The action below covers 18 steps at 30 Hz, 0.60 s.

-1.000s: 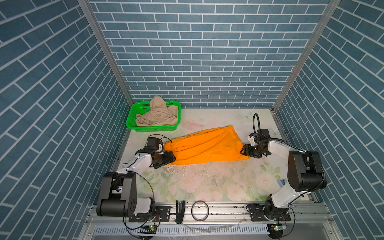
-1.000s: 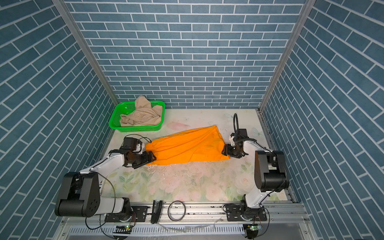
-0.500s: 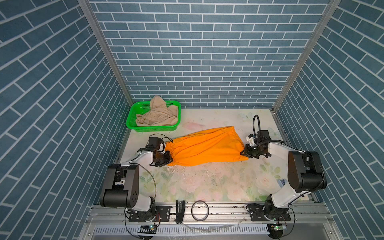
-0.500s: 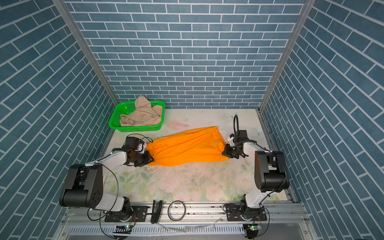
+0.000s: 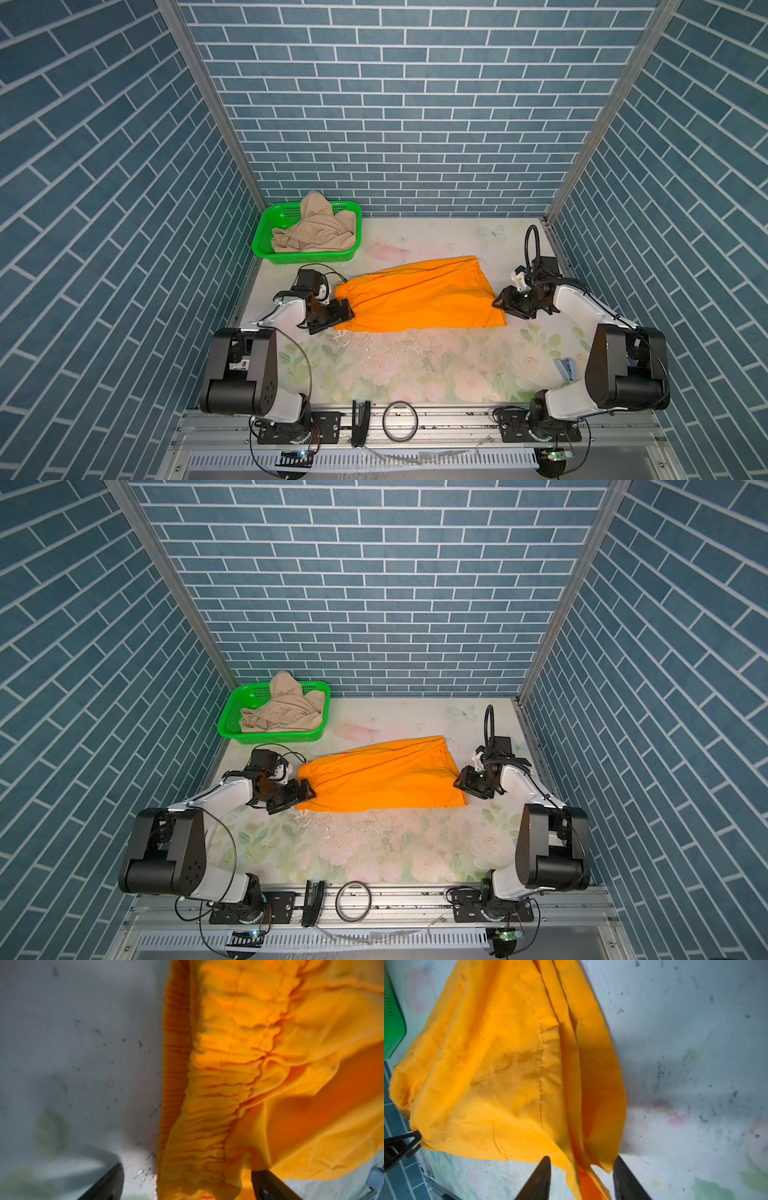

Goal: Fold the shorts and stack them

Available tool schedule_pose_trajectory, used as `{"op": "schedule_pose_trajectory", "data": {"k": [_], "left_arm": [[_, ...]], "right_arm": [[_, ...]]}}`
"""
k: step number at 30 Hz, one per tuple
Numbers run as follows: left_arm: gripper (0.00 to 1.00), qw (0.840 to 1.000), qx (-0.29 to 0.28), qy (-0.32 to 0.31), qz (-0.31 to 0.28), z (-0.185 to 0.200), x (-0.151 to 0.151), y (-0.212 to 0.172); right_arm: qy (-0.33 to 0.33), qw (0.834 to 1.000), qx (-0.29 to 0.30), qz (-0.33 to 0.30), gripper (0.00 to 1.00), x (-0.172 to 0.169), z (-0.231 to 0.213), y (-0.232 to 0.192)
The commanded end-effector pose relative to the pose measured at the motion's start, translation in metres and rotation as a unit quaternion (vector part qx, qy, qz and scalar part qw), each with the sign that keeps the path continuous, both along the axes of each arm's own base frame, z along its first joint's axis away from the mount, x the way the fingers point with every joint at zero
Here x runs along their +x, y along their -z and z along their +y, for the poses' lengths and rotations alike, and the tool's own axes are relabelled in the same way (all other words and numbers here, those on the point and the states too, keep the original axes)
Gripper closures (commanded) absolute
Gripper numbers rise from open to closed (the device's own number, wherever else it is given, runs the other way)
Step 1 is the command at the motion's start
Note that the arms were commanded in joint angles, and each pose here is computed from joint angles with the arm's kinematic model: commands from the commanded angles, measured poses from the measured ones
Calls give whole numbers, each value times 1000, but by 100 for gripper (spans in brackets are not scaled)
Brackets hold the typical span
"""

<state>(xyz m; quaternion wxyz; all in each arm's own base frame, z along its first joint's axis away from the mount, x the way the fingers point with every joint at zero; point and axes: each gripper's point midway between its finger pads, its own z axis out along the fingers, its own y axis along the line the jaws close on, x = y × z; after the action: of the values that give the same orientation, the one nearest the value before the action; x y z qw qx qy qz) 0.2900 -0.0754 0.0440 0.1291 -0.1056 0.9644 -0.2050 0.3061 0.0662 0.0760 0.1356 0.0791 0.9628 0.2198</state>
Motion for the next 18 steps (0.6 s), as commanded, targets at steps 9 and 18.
{"op": "schedule_pose_trajectory", "data": {"k": [9,18], "left_arm": [[0,985,-70,35,-152,-24,47,-86],[0,970,-98,90,-203,-56,108,-79]], "right_arm": [[-64,985,14,-159,71,65,44,-65],[-100,975,85,-180,91,140,105,-37]]}}
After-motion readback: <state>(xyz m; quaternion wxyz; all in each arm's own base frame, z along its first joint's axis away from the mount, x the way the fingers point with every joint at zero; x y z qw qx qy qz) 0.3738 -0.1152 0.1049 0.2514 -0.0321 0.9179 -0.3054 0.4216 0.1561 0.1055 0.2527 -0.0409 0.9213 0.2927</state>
